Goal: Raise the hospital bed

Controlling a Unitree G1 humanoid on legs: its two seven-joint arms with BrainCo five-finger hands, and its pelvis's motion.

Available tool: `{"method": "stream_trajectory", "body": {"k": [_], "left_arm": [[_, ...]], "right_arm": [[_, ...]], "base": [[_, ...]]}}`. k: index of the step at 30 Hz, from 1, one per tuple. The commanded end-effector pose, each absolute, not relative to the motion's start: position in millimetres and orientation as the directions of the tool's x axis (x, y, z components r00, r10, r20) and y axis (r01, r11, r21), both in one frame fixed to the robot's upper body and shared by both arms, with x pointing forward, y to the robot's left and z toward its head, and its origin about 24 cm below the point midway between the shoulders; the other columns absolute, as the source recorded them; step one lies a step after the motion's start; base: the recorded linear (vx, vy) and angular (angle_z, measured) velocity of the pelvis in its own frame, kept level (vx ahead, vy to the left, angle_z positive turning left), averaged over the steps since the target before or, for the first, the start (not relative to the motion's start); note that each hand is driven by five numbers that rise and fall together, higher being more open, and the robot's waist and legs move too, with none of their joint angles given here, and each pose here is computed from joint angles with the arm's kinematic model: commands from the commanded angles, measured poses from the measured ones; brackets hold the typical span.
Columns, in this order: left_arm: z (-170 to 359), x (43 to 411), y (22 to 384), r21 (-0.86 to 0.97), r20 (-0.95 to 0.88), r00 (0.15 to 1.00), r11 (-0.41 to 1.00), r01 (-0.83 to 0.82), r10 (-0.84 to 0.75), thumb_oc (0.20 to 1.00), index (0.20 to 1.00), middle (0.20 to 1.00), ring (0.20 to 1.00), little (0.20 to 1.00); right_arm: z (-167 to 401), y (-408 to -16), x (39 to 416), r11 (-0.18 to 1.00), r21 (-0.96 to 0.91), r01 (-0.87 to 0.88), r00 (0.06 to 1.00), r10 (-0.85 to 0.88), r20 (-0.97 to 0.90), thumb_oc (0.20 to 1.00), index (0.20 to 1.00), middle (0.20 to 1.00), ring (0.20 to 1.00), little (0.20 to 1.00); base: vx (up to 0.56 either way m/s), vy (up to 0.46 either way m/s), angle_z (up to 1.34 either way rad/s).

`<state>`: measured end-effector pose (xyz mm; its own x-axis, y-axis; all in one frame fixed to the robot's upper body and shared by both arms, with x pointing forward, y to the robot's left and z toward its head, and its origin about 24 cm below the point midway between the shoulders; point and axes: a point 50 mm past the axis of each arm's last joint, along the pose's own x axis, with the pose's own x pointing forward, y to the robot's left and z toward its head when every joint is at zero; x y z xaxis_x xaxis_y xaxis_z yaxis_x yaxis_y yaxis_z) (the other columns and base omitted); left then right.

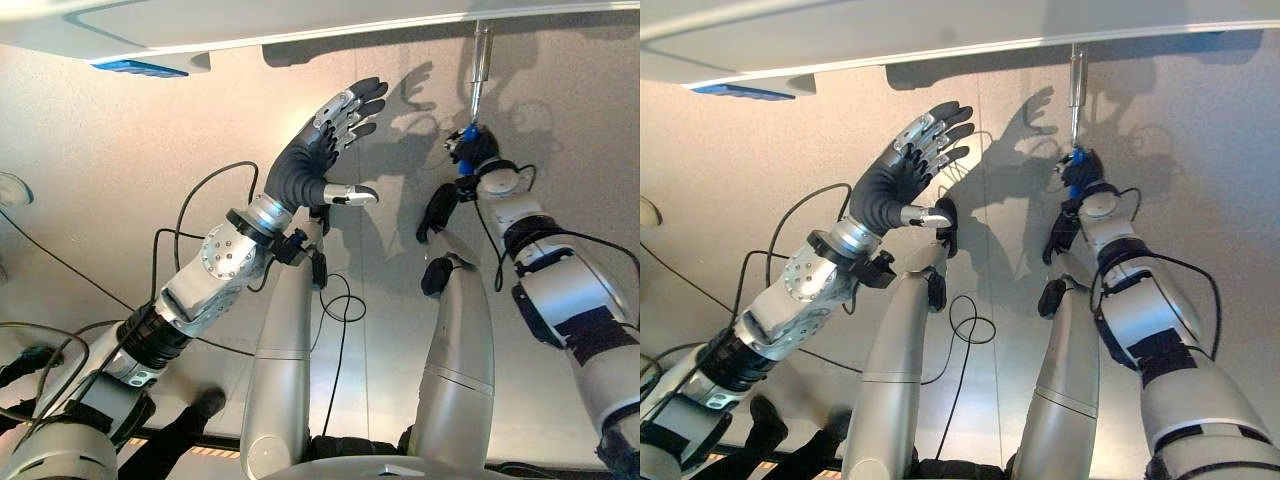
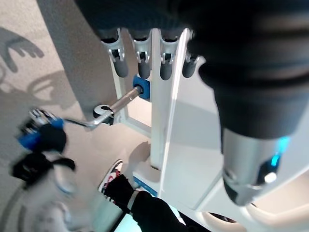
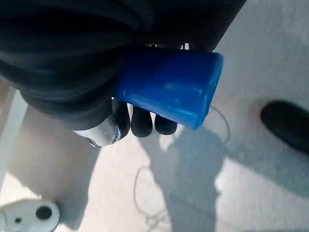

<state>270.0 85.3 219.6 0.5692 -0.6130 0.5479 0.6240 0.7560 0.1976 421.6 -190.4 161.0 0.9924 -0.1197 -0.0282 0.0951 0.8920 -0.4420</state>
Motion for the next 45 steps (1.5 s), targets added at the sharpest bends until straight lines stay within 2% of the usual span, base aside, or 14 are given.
{"method": "stream_trajectory", "body": {"k": [1,11,12,15,16,17,19,23,25,27,31,39,45], "left_arm": [[238,252,86,0.168,0.675,0.489,0.761,0.626,-0.552,1.000,1.000,1.000,1.000,1.000],[240,252,89,0.146,0.689,0.506,0.783,0.605,-0.519,1.000,1.000,1.000,1.000,1.000],[240,252,90,0.141,0.691,0.508,0.786,0.603,-0.514,1.000,1.000,1.000,1.000,1.000],[239,252,92,0.136,0.691,0.515,0.791,0.597,-0.508,1.000,1.000,1.000,1.000,1.000],[238,252,95,0.137,0.687,0.522,0.796,0.589,-0.505,1.000,1.000,1.000,1.000,1.000],[238,252,95,0.136,0.687,0.523,0.796,0.589,-0.504,1.000,1.000,1.000,1.000,1.000],[237,252,100,0.141,0.683,0.531,0.804,0.578,-0.502,1.000,1.000,1.000,1.000,1.000],[236,252,106,0.148,0.677,0.540,0.810,0.567,-0.501,1.000,1.000,1.000,1.000,1.000],[235,254,111,0.167,0.663,0.548,0.814,0.556,-0.510,1.000,1.000,1.000,1.000,1.000],[235,254,115,0.185,0.658,0.552,0.820,0.541,-0.512,1.000,1.000,1.000,1.000,1.000],[234,256,118,0.185,0.659,0.561,0.831,0.525,-0.501,1.000,1.000,1.000,1.000,1.000],[232,255,130,0.184,0.660,0.586,0.857,0.481,-0.470,1.000,1.000,1.000,1.000,1.000],[232,251,136,0.186,0.661,0.591,0.863,0.469,-0.464,1.000,1.000,1.000,1.000,1.000]], "right_arm": [[124,-199,411,0.793,-0.609,0.002,0.983,-0.115,-0.147,0.200,0.200,0.200,0.200,0.200],[124,-135,414,0.728,-0.670,-0.147,0.989,0.085,-0.125,0.200,0.200,0.200,0.200,0.200],[127,-117,414,0.720,-0.669,-0.184,0.982,0.154,-0.104,0.200,0.200,0.200,0.200,0.200],[134,-102,412,0.735,-0.643,-0.215,0.973,0.222,-0.071,0.200,0.200,0.200,0.200,0.200],[144,-86,409,0.747,-0.617,-0.246,0.953,0.302,-0.014,0.200,0.200,0.200,0.200,0.200],[144,-87,408,0.747,-0.617,-0.246,0.953,0.302,-0.015,0.200,0.200,0.200,0.200,0.200],[165,-72,399,0.782,-0.547,-0.299,0.906,0.412,0.094,0.200,0.200,0.200,0.200,0.200],[182,-70,388,0.818,-0.456,-0.351,0.860,0.474,0.190,0.200,0.200,0.200,0.200,0.200],[195,-71,374,0.828,-0.362,-0.429,0.800,0.534,0.275,0.200,0.200,0.200,0.200,0.200],[203,-72,359,0.808,-0.306,-0.503,0.738,0.586,0.334,0.200,0.200,0.200,0.200,0.200],[211,-77,346,0.794,-0.232,-0.562,0.690,0.605,0.397,0.200,0.200,0.200,0.200,0.200],[226,-101,327,0.817,-0.124,-0.564,0.657,0.534,0.532,0.200,0.200,0.200,0.200,0.200],[240,-130,314,0.869,-0.082,-0.487,0.651,0.425,0.629,0.200,0.200,0.200,0.200,0.200]], "base": [[0.00,0.000,0.00],[0.00,0.000,0.00],[0.00,0.000,0.00],[0.00,0.000,0.00],[0.00,0.000,0.00],[0.00,0.000,0.00],[0.00,0.000,0.00],[0.00,0.002,-0.01],[0.00,0.000,0.00],[0.00,0.000,0.00],[0.00,0.000,-0.02],[0.00,0.000,0.00],[0.00,0.000,0.00]]}}
